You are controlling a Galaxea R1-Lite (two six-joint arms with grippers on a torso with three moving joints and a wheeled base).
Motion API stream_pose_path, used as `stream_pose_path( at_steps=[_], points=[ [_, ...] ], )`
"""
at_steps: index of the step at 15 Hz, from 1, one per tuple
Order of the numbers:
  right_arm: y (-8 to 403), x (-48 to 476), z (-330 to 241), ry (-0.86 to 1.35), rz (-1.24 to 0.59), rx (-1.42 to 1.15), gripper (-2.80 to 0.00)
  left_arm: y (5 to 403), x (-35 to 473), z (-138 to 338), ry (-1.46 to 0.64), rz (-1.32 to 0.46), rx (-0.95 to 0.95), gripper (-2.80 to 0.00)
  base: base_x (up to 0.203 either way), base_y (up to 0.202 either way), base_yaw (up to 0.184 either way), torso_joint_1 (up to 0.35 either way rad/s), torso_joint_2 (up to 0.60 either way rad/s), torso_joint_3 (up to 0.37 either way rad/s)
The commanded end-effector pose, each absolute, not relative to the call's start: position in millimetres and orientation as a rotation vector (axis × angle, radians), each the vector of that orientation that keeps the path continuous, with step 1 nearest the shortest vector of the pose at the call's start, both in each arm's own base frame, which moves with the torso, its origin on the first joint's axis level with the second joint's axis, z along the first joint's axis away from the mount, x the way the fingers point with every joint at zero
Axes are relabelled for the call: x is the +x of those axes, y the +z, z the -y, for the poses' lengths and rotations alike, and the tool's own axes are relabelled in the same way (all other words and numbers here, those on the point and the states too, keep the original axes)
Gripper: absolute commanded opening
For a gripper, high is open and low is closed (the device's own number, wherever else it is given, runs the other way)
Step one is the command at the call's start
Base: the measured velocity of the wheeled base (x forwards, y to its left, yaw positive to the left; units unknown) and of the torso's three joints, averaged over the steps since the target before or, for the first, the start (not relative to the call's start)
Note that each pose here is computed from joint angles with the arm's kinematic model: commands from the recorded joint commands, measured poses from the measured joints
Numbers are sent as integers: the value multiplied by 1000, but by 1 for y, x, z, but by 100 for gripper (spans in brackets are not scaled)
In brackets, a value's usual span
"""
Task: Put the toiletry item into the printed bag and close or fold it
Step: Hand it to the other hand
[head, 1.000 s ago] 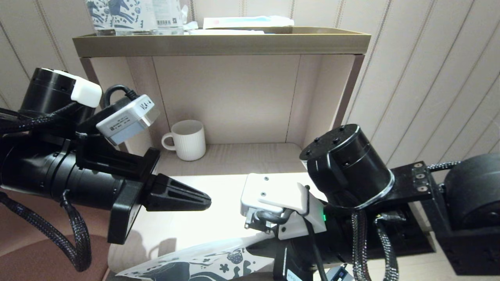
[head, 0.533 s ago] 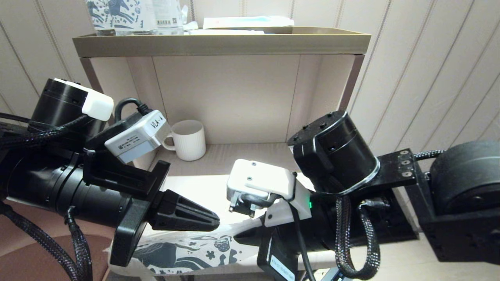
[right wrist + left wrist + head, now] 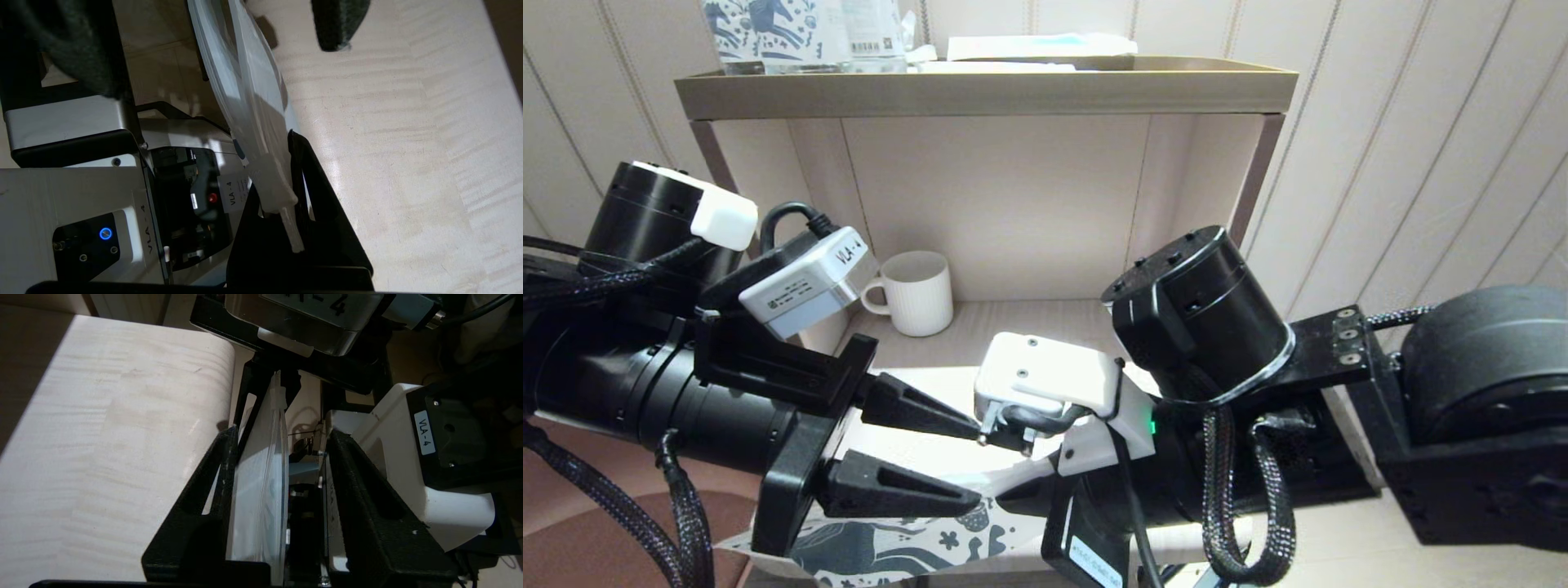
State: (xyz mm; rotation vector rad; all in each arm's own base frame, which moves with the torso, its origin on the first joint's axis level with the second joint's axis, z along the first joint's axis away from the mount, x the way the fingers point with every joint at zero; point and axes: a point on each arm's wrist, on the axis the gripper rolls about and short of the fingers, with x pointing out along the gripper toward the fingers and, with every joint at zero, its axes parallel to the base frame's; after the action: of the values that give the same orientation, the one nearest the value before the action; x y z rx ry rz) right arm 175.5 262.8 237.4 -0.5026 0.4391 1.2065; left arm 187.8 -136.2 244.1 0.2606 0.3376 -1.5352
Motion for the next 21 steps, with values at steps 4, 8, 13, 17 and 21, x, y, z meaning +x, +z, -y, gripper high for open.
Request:
stream_pose_path(
  at_steps=[4, 8, 13, 17, 21],
  points=[
    [235, 178, -267, 1210, -445, -501, -280, 244, 187, 136, -1542, -334, 259, 0, 0, 0, 0, 0, 0, 0],
    [234, 178, -267, 1209, -449, -500, -280, 244, 187, 136, -1544, -337, 258, 0, 0, 0, 0, 0, 0, 0],
    [233, 176, -271, 1212, -471, -469, -280, 239, 195, 141, -1545, -362, 252, 0, 0, 0, 0, 0, 0, 0],
    [235, 174, -277, 1216, -476, -439, -280, 234, 202, 146, -1541, -379, 242, 0, 0, 0, 0, 0, 0, 0],
    [235, 174, -277, 1215, -477, -427, -280, 233, 208, 149, -1517, -356, 220, 0, 0, 0, 0, 0, 0, 0]
  ],
)
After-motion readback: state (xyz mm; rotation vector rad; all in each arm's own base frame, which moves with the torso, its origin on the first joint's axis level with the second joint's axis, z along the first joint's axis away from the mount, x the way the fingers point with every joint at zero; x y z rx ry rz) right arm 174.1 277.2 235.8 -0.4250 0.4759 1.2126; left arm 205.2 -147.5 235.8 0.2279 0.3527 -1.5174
